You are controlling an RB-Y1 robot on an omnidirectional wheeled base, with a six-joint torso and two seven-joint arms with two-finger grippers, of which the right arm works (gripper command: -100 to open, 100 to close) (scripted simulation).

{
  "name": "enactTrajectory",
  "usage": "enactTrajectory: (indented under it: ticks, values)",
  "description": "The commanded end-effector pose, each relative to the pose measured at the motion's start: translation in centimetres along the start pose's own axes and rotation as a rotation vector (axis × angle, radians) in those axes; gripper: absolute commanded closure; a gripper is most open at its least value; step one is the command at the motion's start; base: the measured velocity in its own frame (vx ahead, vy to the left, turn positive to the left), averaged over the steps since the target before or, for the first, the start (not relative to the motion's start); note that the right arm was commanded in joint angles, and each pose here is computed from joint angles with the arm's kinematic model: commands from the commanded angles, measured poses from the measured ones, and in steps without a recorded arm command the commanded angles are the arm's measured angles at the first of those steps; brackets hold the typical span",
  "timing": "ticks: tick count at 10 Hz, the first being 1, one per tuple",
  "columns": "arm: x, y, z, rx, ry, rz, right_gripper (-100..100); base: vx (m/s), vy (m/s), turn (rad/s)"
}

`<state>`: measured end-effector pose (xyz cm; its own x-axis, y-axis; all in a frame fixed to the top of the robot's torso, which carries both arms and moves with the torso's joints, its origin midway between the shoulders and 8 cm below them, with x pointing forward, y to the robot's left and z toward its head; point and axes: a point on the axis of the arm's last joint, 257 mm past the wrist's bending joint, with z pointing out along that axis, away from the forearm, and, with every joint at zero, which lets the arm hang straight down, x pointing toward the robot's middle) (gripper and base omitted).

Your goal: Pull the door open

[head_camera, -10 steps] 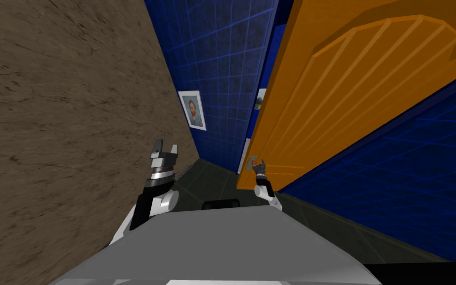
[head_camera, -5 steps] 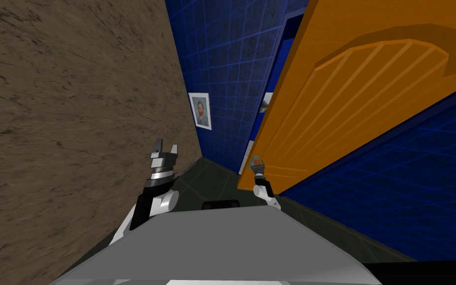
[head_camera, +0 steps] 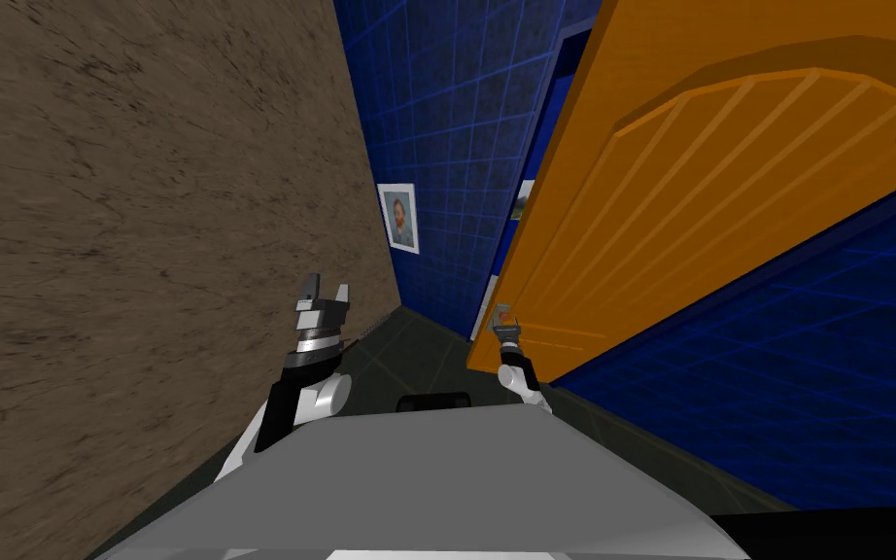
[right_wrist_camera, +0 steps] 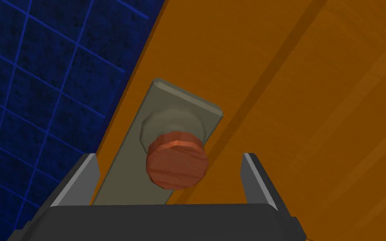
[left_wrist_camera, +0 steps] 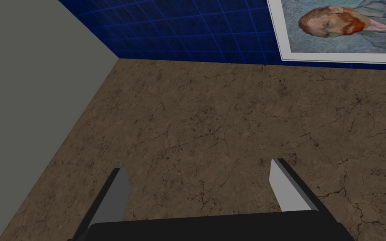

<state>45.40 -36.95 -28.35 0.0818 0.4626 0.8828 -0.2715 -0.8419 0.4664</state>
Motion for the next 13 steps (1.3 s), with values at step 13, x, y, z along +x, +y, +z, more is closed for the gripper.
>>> enactTrajectory:
  ticks: [13]
  values:
    - [-2.9,2.6,-0.81,-0.049,-0.069,0.467,-100,-0.035,-0.020,0.081]
